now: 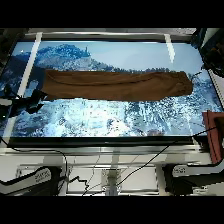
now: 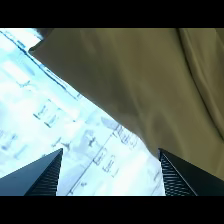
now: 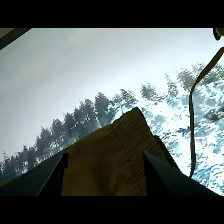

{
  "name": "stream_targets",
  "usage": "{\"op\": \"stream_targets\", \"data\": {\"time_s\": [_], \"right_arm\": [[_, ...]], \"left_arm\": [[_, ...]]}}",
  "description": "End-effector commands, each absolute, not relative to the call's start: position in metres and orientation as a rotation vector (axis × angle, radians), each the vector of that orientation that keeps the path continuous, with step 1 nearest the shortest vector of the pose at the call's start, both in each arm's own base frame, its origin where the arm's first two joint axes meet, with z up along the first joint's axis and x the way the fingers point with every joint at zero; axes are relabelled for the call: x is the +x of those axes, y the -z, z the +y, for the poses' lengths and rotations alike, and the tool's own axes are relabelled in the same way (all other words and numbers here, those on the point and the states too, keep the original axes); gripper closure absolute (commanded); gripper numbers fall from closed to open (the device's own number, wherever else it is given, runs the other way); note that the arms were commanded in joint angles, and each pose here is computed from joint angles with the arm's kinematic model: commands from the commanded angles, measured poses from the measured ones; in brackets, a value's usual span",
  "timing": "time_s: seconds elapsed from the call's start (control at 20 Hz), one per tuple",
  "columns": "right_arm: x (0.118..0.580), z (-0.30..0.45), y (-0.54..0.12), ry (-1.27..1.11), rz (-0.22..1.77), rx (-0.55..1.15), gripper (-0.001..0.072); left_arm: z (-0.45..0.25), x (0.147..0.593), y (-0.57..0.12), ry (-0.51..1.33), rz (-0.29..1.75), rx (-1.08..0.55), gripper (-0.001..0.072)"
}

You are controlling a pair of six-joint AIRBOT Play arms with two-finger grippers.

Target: Fold the clothes and pants, and hang the long-sleeved shirts on hangers.

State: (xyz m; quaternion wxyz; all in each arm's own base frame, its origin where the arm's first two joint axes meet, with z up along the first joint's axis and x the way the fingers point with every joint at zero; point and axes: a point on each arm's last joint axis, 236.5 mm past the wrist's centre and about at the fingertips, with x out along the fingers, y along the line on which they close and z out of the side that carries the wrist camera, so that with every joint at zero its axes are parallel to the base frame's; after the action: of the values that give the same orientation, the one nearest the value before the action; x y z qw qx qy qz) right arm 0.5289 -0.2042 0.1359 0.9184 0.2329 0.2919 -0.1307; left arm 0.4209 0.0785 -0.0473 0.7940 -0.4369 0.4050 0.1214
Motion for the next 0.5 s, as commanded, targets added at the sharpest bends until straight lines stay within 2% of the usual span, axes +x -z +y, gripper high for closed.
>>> {"op": "stream_targets", "data": {"time_s": [0.0, 0.15, 0.3, 0.45], "right_arm": [[0.528, -0.205, -0.136, 0.269, 0.602, 0.479, 0.0187], [0.528, -0.204, -0.136, 0.269, 0.602, 0.481, 0.0187], [0.530, -0.201, -0.137, 0.259, 0.597, 0.497, 0.0188], [0.525, -0.199, -0.129, 0.258, 0.639, 0.485, 0.0189]], "left_arm": [[0.091, 0.438, 0.072, -0.368, 0.774, -1.021, -0.0003], [0.094, 0.454, 0.096, -0.439, 0.733, -1.074, -0.0003], [0.085, 0.481, 0.107, -0.419, 0.739, -1.045, -0.0002], [0.092, 0.518, 0.093, -0.411, 0.659, -1.010, 0.0016]]}}
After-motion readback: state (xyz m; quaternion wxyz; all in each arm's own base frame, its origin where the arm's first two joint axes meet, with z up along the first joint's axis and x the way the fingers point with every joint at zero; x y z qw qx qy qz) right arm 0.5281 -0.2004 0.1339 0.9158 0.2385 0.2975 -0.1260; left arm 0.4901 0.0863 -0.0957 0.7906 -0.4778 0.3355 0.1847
